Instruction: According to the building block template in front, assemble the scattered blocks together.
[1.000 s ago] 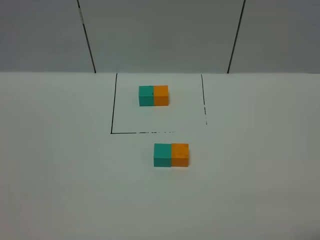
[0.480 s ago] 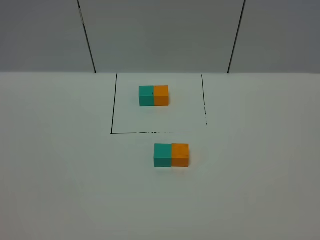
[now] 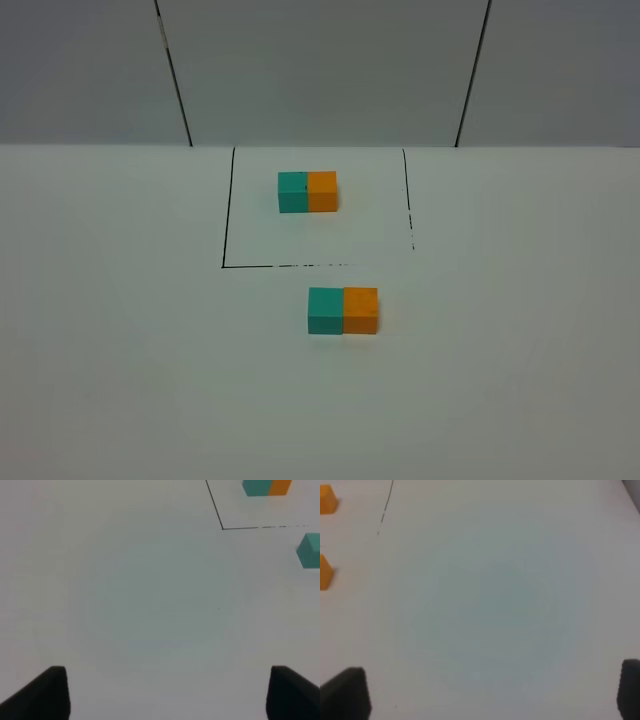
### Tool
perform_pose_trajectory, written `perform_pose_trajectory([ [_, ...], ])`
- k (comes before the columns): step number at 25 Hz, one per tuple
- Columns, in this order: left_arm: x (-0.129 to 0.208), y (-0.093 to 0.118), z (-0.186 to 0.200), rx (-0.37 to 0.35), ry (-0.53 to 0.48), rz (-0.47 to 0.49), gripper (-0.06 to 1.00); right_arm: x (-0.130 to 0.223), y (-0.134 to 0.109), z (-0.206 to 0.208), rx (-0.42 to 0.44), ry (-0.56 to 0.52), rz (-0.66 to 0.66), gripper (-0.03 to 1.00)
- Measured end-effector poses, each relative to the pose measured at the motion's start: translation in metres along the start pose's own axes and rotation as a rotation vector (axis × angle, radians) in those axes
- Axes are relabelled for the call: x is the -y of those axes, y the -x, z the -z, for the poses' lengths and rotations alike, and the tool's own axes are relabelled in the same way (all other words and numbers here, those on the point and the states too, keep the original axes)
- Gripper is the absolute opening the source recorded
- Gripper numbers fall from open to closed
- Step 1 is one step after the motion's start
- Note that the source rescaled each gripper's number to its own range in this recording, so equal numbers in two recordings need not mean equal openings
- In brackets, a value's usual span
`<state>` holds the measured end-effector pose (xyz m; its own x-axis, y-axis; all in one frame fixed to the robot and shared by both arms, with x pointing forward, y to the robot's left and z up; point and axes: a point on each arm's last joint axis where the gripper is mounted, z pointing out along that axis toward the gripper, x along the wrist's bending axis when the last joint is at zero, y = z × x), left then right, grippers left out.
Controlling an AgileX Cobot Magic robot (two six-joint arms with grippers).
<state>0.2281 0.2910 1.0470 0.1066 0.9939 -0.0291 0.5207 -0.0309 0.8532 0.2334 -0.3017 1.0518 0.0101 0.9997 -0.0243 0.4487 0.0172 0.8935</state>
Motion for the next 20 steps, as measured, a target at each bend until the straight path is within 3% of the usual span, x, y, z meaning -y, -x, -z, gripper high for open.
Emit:
perform_pose_trajectory([
  [10,0.0000,0.0000,0.0000,0.000,0.000,0.000,0.67,0.0000,0.0001,0.0000,0.001,0.000,-0.002,0.79],
  [20,0.0000,0.0000,0.0000,0.000,0.000,0.000,0.67,0.0000,0.0001,0.0000,0.001,0.000,-0.003,0.77],
])
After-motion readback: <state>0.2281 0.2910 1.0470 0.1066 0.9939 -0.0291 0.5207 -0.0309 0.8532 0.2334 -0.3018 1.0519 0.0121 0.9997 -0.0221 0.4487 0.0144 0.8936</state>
